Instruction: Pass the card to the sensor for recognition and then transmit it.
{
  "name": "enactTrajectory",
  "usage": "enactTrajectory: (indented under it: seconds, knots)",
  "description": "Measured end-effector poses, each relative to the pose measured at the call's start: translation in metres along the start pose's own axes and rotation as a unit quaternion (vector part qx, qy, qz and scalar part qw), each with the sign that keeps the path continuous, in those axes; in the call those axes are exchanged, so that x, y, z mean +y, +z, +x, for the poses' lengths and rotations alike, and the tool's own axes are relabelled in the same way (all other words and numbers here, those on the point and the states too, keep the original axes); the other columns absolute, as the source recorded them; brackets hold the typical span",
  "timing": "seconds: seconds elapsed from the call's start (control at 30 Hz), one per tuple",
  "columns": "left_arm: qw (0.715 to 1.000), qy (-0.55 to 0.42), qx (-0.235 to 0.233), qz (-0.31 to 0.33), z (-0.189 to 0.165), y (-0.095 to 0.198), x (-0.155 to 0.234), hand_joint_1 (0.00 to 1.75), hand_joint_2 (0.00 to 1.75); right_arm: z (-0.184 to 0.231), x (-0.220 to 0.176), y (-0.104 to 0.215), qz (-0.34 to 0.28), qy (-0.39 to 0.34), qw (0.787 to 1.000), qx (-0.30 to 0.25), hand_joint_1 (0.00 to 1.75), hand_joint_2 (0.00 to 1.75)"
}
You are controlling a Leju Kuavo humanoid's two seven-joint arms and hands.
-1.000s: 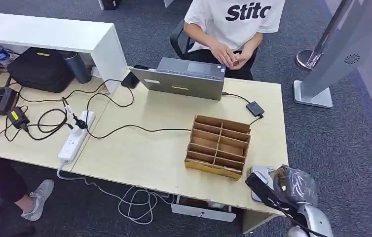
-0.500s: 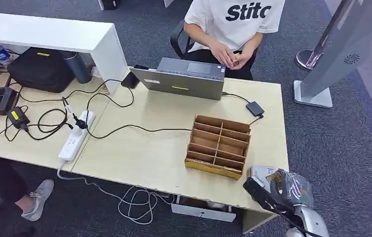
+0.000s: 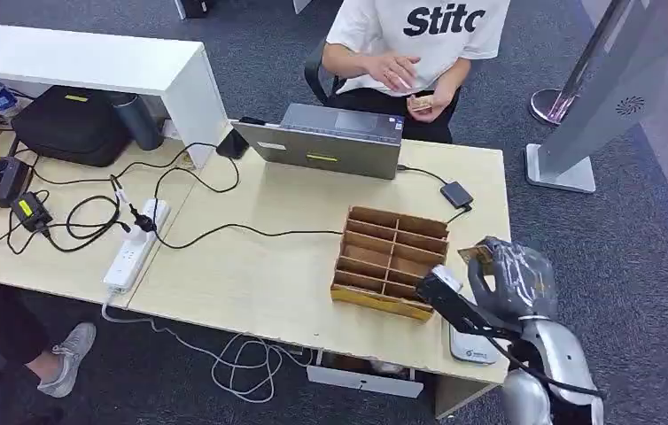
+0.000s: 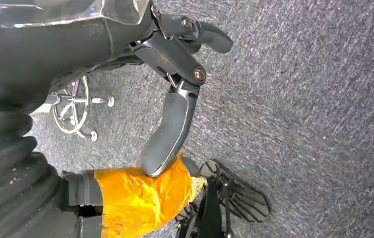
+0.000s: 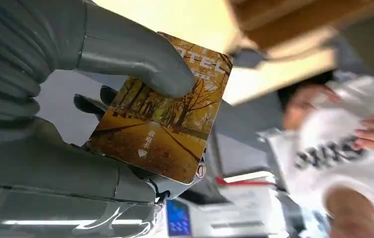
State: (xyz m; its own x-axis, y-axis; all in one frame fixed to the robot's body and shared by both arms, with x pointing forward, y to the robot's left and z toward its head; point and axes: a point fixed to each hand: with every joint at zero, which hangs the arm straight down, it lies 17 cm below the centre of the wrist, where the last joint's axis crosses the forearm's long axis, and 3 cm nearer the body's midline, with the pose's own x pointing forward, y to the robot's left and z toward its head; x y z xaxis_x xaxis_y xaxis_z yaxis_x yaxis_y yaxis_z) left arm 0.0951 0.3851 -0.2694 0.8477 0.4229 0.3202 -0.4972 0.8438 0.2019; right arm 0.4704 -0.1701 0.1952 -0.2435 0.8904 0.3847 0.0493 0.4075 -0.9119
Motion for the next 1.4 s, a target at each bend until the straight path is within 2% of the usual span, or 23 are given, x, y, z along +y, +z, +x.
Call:
enactTrajectory:
  seconds: [0.2, 0.3, 0.4, 0.67, 0.8, 1.07, 1.1, 1.13, 1.23, 1.4]
  knots:
    - [1.000, -0.019, -0.010, -0.009, 0.005, 0.000, -0.002, 0.00, 1.75, 0.112, -0.049, -0.049, -0.026, 0.008, 0.993, -0.114, 1.75, 1.75]
    - [0.999, -0.029, -0.015, -0.015, 0.007, 0.000, -0.005, 0.00, 1.75, 0.168, -0.052, -0.059, -0.019, 0.010, 0.986, -0.164, 1.75, 1.75]
    - [0.999, -0.036, -0.017, -0.018, 0.008, 0.000, -0.007, 0.00, 1.75, 0.201, -0.049, -0.065, -0.006, 0.005, 0.982, -0.189, 1.75, 1.75]
    - [0.998, -0.052, -0.022, -0.028, 0.010, 0.001, -0.011, 0.00, 1.75, 0.243, -0.029, -0.076, 0.029, 0.027, 0.976, -0.214, 1.75, 1.75]
    - [0.997, -0.060, -0.026, -0.033, 0.012, 0.002, -0.014, 0.00, 1.75, 0.256, -0.012, -0.084, 0.049, 0.033, 0.978, -0.199, 1.75, 1.75]
    - [0.997, -0.069, -0.028, -0.037, 0.012, 0.002, -0.017, 0.00, 1.75, 0.253, 0.009, -0.092, 0.069, 0.052, 0.981, -0.172, 1.75, 1.75]
    - [0.997, -0.069, -0.027, -0.037, 0.012, 0.002, -0.017, 0.00, 1.75, 0.252, 0.010, -0.093, 0.070, 0.053, 0.982, -0.169, 1.27, 1.75]
    - [0.997, -0.069, -0.027, -0.037, 0.012, 0.002, -0.017, 0.00, 1.75, 0.250, 0.010, -0.093, 0.068, 0.059, 0.982, -0.168, 0.00, 1.75]
    - [0.997, -0.068, -0.027, -0.035, 0.012, 0.002, -0.016, 0.00, 1.75, 0.249, 0.007, -0.094, 0.057, 0.078, 0.981, -0.166, 0.00, 1.75]
    - [0.997, -0.065, -0.022, -0.033, 0.010, 0.002, -0.015, 0.00, 1.75, 0.256, 0.002, -0.087, 0.044, 0.069, 0.980, -0.181, 0.00, 1.75]
